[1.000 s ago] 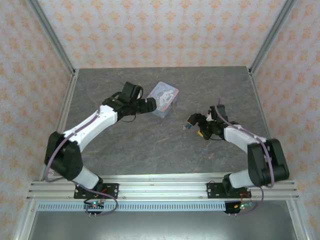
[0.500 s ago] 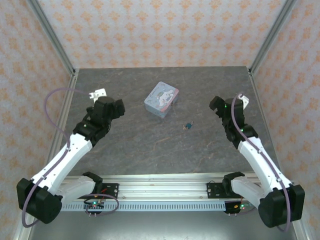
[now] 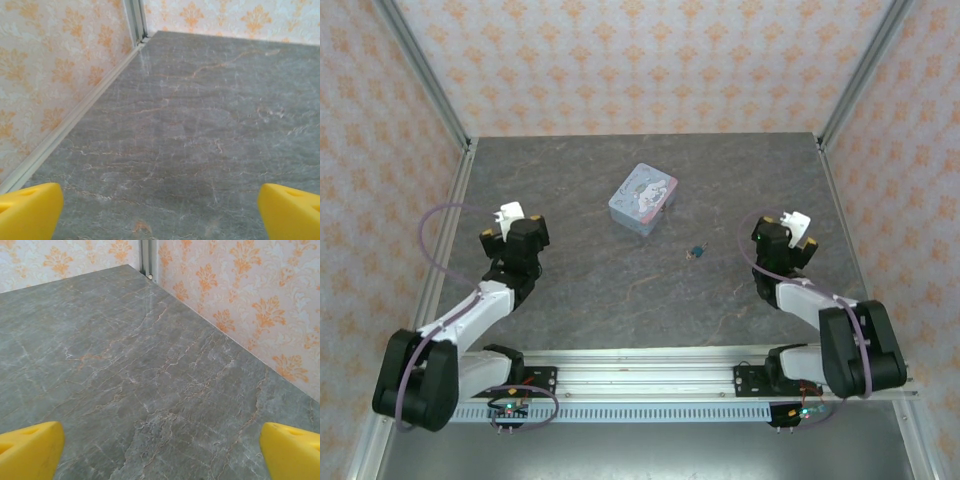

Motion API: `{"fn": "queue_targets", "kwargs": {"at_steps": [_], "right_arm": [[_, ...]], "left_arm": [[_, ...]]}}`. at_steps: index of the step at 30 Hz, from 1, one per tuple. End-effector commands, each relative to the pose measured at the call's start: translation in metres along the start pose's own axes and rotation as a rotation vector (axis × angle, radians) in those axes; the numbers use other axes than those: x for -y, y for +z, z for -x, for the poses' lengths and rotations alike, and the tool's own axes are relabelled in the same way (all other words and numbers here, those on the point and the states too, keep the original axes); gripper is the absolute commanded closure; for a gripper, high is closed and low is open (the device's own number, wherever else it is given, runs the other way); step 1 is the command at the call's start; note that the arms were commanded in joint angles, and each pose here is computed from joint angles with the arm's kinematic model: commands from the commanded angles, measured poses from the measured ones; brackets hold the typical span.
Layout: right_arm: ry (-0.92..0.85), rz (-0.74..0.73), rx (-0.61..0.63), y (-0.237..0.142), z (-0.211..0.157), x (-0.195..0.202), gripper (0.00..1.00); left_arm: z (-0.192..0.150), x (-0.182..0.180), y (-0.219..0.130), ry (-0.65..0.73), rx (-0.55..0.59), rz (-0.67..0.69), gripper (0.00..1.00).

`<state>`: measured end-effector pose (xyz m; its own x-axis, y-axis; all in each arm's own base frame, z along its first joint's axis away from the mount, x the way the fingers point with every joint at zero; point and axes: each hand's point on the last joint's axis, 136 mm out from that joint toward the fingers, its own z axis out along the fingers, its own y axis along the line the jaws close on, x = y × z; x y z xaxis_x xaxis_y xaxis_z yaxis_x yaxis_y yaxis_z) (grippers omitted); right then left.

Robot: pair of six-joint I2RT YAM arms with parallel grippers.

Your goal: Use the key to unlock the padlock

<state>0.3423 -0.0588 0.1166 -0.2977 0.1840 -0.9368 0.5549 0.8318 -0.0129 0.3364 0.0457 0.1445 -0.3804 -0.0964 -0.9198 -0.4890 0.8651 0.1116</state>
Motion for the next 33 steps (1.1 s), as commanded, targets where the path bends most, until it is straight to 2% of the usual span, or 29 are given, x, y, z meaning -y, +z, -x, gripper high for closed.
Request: {"fn": "queue_targets", "kwargs": {"at_steps": [1, 6, 9, 11, 15, 22, 33], "right_arm": [[0.03, 0.055, 0.07, 0.004, 0.015, -0.009, 0.01], [0.034, 0.189, 0.101, 0.016, 0.003, -0.024, 0.01], [-0.012, 0.232, 0.062, 0.026, -0.01, -0.037, 0.01], [-0.038, 0.257, -0.019, 0.033, -0.013, -0.045, 0.01], [-0.022, 0.275, -0.031, 0.036, -0.014, -0.044, 0.01], [0.005, 0.218, 0.002, 0.034, -0.011, -0.033, 0.01], [-0.037, 0.29, -0.026, 0.034, -0.015, -0.047, 0.01]], "left_arm": [[0.011, -0.002, 0.01, -0.024, 0.121, 0.008, 0.0], [-0.01, 0.01, 0.036, -0.015, 0.098, -0.054, 0.0], [-0.019, 0.025, 0.047, 0.017, 0.058, -0.126, 0.0], [-0.023, 0.031, 0.052, 0.03, 0.064, -0.149, 0.0], [-0.026, 0.041, 0.054, 0.048, 0.021, -0.224, 0.0], [-0.026, 0.041, 0.054, 0.046, 0.025, -0.229, 0.0], [-0.026, 0.041, 0.055, 0.044, 0.021, -0.234, 0.0]]}}
